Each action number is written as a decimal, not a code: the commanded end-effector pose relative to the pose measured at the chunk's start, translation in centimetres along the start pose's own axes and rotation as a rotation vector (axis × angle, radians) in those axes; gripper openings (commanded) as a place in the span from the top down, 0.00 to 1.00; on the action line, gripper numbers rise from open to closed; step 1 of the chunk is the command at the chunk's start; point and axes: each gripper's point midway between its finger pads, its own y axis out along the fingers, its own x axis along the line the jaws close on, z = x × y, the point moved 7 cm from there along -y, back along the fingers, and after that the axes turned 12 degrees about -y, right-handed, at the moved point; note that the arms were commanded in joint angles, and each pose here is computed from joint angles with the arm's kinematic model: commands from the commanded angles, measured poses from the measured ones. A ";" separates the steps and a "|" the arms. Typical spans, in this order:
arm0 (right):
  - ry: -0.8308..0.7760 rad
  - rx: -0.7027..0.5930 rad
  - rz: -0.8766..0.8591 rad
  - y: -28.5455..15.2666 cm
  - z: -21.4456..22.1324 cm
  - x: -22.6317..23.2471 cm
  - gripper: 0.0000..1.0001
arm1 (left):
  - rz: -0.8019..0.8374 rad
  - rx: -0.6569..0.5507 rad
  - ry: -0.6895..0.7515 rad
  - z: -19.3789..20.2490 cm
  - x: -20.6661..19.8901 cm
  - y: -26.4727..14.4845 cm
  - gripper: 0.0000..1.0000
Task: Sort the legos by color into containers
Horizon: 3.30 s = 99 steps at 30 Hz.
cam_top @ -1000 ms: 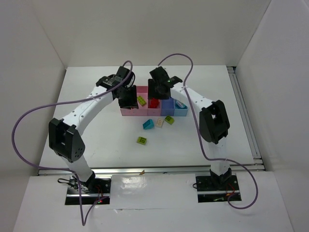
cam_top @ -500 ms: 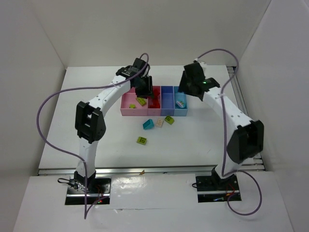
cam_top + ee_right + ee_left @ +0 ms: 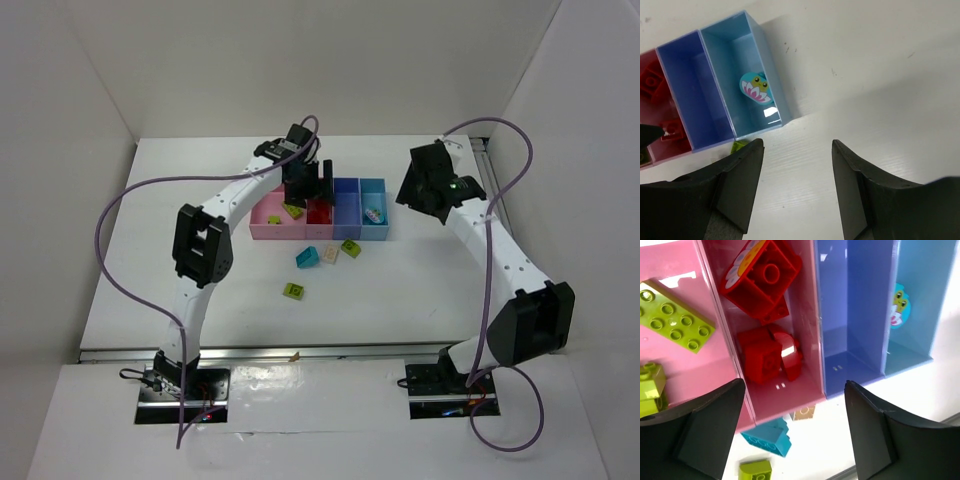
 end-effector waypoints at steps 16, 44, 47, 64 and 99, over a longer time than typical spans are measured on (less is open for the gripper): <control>-0.418 0.146 -0.587 -2.2 12.6 12.3 0.26 | -0.160 -0.163 -0.028 4.6 7.3 -14.2 0.15; -1.053 0.106 -0.698 -0.2 22.2 24.5 0.55 | -0.192 -0.384 -0.277 0.0 15.3 -22.2 0.15; -1.000 0.007 -0.675 -1.8 18.9 24.4 0.67 | -0.199 -0.388 -0.277 -0.3 15.6 -22.2 0.15; -0.619 -0.192 -0.619 3.3 2.9 29.0 0.67 | -0.210 -0.426 -0.376 -0.3 17.8 -23.9 0.15; -0.517 -0.008 -0.283 5.4 15.8 10.0 0.20 | -0.223 -0.382 -0.354 -1.2 17.4 -21.5 0.15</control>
